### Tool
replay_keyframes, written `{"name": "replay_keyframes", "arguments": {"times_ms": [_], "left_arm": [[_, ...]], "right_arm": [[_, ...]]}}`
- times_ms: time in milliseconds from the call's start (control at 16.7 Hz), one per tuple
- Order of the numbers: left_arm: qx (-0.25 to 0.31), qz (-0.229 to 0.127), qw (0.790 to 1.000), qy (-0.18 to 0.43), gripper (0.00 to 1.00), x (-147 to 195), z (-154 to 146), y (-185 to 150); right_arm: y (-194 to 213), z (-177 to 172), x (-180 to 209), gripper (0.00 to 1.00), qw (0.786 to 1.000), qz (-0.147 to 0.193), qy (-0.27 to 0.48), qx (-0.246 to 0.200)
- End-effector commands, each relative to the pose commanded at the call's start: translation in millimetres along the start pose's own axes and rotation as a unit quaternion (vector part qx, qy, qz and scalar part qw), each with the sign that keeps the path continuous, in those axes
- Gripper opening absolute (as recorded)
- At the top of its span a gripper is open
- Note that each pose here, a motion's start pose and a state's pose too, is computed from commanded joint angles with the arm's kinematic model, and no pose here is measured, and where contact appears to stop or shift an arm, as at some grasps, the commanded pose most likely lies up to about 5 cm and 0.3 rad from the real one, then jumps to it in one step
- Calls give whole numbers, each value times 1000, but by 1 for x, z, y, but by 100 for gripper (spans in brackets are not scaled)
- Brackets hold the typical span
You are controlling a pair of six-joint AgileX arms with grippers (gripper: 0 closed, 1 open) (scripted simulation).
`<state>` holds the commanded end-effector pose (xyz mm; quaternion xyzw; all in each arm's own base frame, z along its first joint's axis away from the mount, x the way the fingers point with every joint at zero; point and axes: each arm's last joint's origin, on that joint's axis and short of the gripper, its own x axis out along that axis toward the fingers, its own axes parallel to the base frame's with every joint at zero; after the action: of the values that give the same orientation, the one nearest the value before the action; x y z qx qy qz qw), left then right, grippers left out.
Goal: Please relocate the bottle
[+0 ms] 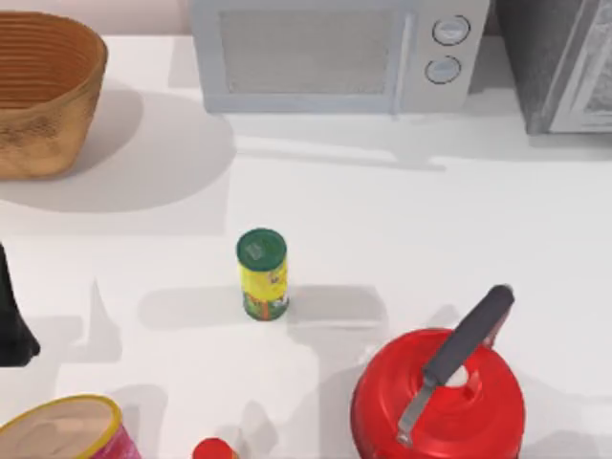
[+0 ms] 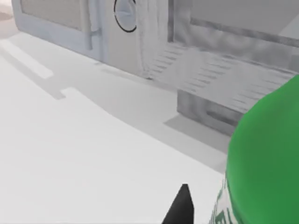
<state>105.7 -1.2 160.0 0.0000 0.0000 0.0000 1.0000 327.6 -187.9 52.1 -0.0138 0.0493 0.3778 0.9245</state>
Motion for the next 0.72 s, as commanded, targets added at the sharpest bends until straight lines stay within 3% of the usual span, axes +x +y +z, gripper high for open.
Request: {"name": "replay_keyframes", "arguments": {"times_ms": [360,720], "left_arm": [[0,0,1000,0,100,0,0,0],[0,0,1000,0,100,0,0,0]], "right_arm": [[1,1,3,0,1000,-1,-1,-1],[1,1,3,45,1000,-1,-1,-1]]}}
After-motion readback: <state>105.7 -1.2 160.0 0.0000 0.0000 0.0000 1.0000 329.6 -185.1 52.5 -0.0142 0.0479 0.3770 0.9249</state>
